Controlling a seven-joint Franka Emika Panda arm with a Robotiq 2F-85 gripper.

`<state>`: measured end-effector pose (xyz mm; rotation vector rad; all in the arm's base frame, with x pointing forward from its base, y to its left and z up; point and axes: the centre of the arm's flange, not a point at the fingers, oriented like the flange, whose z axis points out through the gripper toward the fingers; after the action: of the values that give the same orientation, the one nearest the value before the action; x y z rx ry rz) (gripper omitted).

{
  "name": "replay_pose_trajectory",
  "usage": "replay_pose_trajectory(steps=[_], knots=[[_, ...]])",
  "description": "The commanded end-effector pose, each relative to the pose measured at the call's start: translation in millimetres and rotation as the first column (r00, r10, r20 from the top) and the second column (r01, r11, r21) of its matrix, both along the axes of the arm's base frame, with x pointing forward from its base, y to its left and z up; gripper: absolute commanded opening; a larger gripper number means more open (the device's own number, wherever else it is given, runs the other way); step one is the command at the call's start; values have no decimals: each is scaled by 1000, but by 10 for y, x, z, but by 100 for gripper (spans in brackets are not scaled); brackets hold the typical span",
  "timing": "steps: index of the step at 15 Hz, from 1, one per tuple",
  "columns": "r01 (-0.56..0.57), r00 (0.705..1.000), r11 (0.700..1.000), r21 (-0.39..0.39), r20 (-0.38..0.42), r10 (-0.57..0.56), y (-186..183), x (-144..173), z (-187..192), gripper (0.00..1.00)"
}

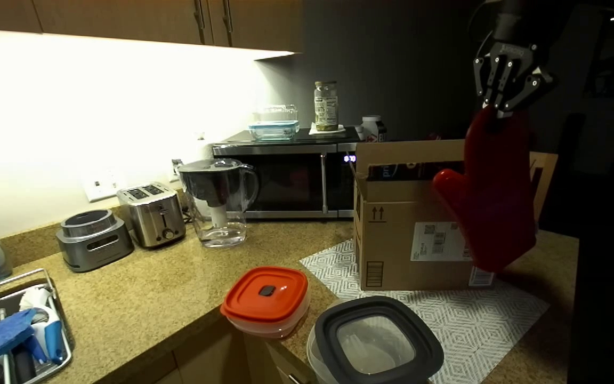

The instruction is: Remove the red oven mitt from the brown box and put it on the table.

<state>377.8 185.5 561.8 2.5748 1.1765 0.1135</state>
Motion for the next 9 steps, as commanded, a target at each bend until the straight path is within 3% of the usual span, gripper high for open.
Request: replay_pose_trajectory(steps=[1,9], knots=[[26,999,1000,8,39,-26,241,107,-73,3],[122,992,991,-47,-21,-123,481,270,-610,3]])
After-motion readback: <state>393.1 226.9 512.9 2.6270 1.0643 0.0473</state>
